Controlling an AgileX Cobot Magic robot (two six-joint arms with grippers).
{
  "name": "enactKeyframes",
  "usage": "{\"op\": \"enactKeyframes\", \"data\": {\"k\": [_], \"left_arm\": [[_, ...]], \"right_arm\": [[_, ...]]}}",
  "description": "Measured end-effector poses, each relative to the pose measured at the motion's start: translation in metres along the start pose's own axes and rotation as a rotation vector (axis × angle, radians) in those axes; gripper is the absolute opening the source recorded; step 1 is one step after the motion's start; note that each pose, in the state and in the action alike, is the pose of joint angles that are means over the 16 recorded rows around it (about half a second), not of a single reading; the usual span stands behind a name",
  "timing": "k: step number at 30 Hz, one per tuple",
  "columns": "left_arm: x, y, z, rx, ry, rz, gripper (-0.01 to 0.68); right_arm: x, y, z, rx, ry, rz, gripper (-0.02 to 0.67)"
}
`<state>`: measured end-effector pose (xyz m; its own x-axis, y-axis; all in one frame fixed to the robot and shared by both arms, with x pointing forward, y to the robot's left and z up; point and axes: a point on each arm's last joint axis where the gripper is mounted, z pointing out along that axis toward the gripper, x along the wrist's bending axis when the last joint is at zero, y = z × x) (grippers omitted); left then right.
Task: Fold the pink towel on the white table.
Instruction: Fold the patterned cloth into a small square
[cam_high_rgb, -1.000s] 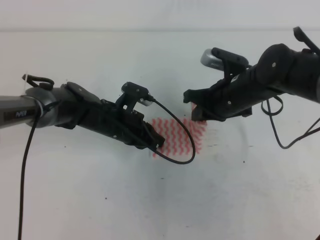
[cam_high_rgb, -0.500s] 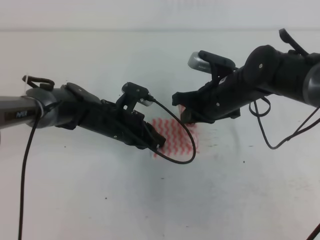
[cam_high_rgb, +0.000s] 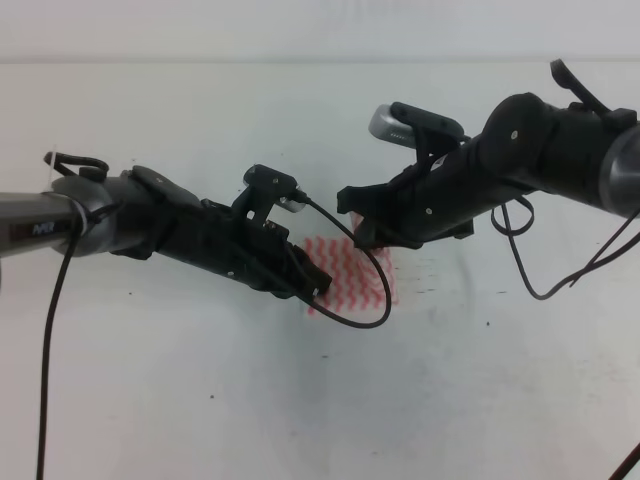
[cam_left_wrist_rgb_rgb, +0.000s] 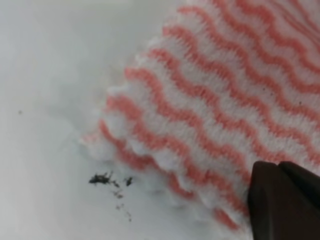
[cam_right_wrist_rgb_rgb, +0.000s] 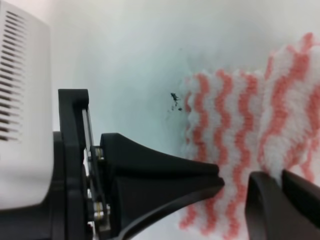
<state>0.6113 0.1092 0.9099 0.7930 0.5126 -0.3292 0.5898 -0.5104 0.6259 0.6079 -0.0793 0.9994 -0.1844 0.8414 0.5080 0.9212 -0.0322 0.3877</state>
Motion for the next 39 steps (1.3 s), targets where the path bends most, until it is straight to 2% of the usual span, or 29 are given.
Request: {"op": "enactKeyframes", "data": {"k": [28,39], "left_arm": [[-0.0003,0.0001,0.0000,-0.001,-0.003,0.003,-0.005],[-0.0033,0.0026,-0.0054,-0.004,-0.018,0.063,-0.004]], "right_arm": [[0.0023,-0.0033,0.0066,0.012,0.005,0.000,-0.016],[0.0024,-0.0029,0.0065,0.008,0.006,-0.002,-0.017]]}}
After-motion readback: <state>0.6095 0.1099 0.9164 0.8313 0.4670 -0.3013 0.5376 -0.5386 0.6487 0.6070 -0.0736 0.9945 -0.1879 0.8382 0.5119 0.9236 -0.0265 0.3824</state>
